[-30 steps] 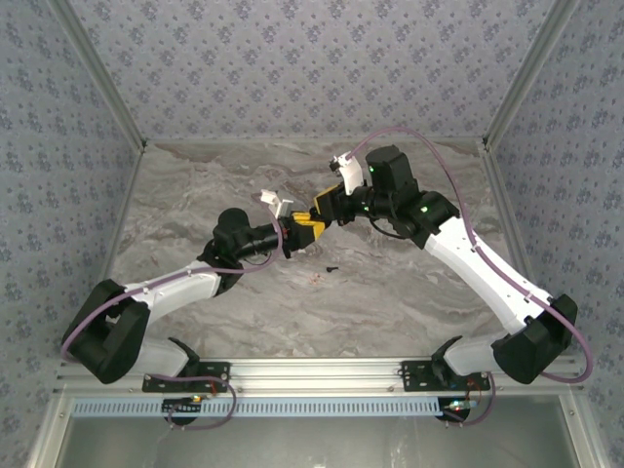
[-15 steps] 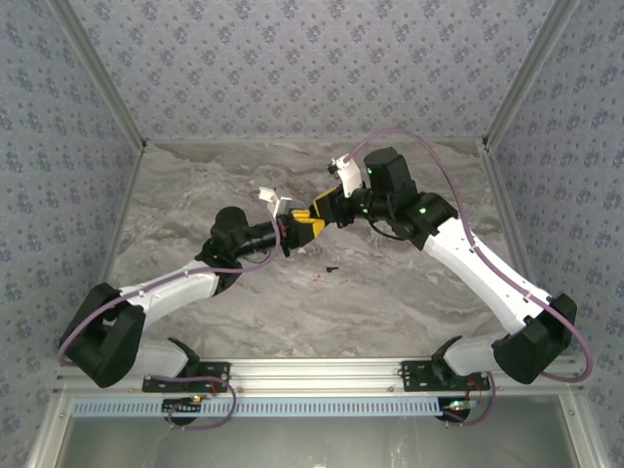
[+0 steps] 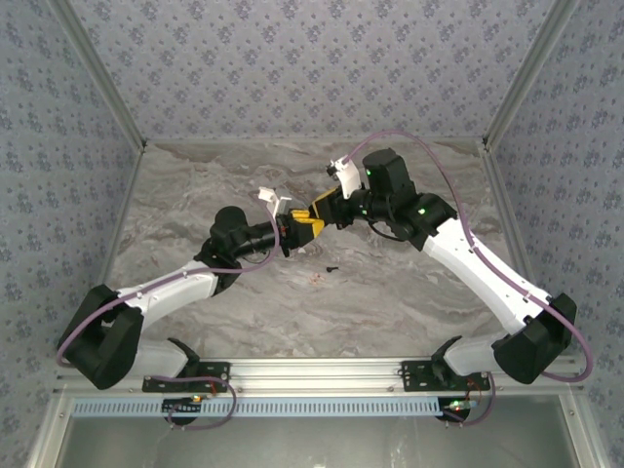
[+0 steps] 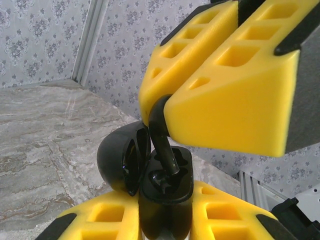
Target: Insert wireless bluetooth earbuds into charging case
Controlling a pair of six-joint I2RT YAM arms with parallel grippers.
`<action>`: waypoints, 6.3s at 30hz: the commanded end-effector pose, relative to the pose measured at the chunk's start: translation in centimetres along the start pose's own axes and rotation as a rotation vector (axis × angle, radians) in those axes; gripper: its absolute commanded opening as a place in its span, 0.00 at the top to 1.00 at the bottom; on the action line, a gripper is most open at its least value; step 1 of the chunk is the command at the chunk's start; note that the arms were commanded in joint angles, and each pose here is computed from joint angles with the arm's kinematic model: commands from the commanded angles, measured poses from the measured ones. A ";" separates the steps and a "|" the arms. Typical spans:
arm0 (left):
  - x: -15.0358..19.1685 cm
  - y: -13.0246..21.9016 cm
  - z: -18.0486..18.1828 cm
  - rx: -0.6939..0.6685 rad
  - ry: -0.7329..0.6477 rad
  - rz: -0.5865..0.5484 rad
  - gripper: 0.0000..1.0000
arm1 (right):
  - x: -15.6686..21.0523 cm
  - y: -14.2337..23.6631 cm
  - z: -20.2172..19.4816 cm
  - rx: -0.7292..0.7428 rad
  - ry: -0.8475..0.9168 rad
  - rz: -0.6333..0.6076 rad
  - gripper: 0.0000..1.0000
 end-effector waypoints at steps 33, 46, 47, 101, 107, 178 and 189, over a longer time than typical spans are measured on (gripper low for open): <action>-2.7 0.4 -1.1 -0.031 -0.050 -0.086 0.79 | 1.7 0.4 1.3 -0.027 0.030 0.059 0.81; -3.0 0.7 -1.1 -0.041 -0.052 -0.100 0.79 | 2.0 0.4 1.1 -0.009 0.032 0.071 0.82; -3.0 0.6 -1.2 -0.036 -0.054 -0.099 0.79 | 2.0 0.4 1.1 -0.010 0.032 0.073 0.81; -1.7 0.0 -1.8 0.004 -0.076 -0.026 0.79 | 0.9 -0.4 0.5 -0.003 -0.017 0.068 0.61; -1.5 -0.1 -1.6 -0.002 -0.076 -0.019 0.79 | 0.3 -0.1 0.2 0.012 -0.026 0.052 0.59; -1.3 -0.2 -1.5 -0.028 -0.103 -0.007 0.79 | 2.5 0.0 2.3 -0.113 -0.085 0.109 0.87; -1.2 -0.3 -1.5 -0.034 -0.106 -0.001 0.79 | 2.2 -0.1 2.3 -0.102 -0.075 0.106 0.82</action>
Point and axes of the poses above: each hand's point on the last joint's axis, 136 mm out from that joint toward the fingers, its own y axis back along the fingers, its own z axis along the line the jaws close on, x = y × z, the point moved 2 cm from there along y, back along the fingers, and after that the axes turned 7 degrees about y, right-handed, at the moved point
